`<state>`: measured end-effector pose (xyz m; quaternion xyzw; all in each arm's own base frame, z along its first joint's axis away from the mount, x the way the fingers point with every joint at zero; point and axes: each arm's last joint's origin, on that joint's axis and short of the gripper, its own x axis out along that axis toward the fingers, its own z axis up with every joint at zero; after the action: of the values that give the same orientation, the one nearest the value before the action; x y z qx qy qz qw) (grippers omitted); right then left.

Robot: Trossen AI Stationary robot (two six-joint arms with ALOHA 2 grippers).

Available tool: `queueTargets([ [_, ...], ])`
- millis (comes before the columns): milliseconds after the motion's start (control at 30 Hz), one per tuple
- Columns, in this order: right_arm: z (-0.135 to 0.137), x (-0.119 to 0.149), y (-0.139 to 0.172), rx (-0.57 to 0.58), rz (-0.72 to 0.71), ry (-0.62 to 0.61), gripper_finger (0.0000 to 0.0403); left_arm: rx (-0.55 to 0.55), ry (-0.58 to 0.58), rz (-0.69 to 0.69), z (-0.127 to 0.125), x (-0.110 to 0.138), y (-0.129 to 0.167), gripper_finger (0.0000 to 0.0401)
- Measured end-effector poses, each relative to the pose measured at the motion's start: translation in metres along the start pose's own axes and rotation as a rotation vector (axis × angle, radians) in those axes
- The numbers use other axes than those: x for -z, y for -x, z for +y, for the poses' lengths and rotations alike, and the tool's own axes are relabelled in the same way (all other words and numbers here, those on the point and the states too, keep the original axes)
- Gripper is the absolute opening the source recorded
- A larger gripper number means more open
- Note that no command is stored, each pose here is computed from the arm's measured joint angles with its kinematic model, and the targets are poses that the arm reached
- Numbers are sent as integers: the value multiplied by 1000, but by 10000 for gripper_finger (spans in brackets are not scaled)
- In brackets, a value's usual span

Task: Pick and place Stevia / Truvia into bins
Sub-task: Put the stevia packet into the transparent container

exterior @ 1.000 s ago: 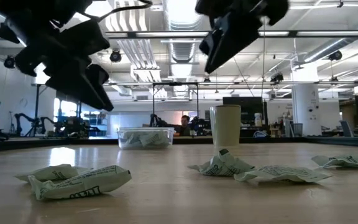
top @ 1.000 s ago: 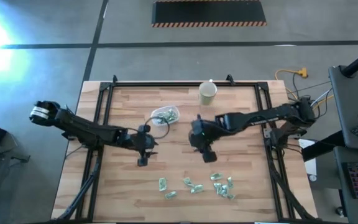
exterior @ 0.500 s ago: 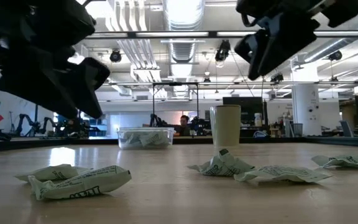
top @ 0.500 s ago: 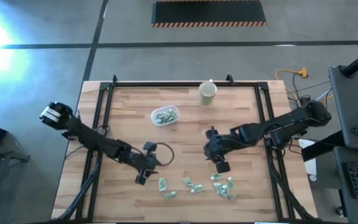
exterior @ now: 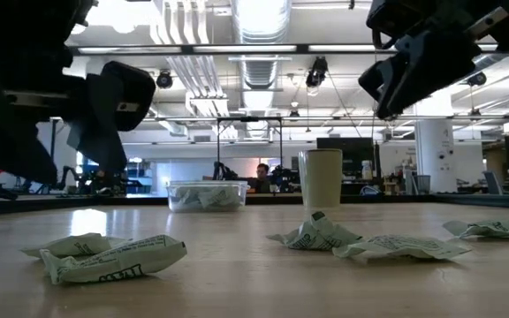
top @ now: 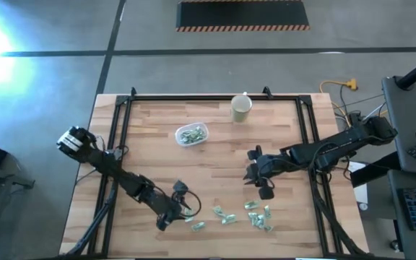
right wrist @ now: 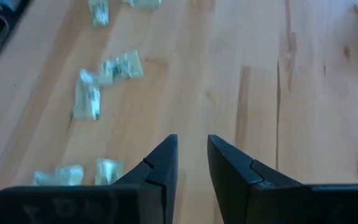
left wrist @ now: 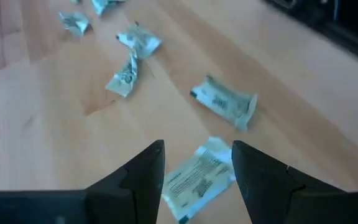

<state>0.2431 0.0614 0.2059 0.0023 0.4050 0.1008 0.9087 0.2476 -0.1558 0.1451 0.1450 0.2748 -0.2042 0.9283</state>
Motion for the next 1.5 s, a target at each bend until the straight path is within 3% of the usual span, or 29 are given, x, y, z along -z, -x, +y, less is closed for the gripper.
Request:
queueTargets([
  [467,0,3,0,-2,-10,23,73,30,-82,60,-9,3,-25,171],
  [700,0,3,0,-2,-10,3,74,38,24,53,-9,1,-25,171],
  [1500,0,5,0,-1,-5,-4,68,56,44,139,-10,11,-25,171],
])
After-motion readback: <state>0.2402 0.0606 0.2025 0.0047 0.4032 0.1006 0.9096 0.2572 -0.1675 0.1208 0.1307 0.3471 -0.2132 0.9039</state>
